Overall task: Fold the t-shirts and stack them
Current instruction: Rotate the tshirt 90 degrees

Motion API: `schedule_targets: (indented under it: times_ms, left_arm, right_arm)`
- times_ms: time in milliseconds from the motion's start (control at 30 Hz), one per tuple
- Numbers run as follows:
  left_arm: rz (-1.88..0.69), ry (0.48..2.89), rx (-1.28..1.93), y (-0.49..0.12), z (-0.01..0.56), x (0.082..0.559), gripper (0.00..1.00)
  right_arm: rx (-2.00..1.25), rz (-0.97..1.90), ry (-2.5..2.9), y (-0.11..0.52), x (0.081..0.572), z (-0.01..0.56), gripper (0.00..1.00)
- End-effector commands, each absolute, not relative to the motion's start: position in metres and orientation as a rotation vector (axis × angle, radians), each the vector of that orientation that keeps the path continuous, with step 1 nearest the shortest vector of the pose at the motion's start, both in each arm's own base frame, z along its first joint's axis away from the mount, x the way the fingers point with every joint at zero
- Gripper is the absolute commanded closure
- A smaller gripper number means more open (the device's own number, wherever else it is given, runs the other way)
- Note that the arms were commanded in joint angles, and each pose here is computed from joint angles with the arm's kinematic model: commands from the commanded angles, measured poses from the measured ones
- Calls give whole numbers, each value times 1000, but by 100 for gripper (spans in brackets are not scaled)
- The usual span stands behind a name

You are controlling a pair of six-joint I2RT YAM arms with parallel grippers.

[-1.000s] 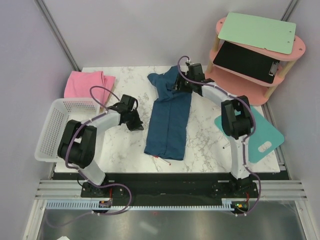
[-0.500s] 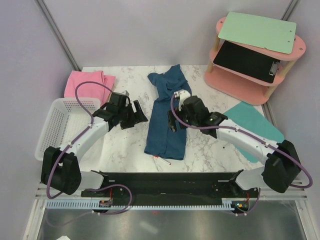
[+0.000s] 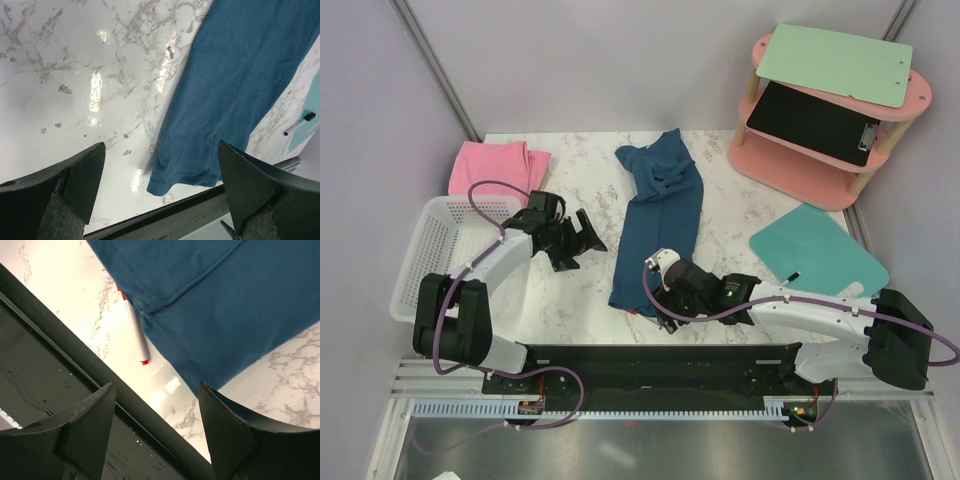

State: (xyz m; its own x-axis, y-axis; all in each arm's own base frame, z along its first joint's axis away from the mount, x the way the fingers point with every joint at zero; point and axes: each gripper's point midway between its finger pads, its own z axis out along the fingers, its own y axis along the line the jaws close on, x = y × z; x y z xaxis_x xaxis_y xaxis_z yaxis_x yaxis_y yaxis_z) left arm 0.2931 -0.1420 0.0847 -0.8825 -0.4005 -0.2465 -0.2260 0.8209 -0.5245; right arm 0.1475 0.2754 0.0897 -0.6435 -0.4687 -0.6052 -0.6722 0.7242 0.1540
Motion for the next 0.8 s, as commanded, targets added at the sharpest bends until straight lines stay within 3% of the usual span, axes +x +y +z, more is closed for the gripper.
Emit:
schedule_targets:
  times_ms: [0,600,700,767]
  left_arm:
    - [-806,2661,-433,-148,79,289,0]
    - [-768,2681,-463,-133,62,278,1]
    - [-763,2684,-462,-132,61,277,1]
    - [-756,2687,-464,-130,60,276,1]
  right_arm:
    - [-848,543,2383,292,141,81,27]
    - [-905,586,2407,338,135,16,37]
    - [-914,588,2411,344,137,11,43]
    - [-941,575,2428,344,134,3,61]
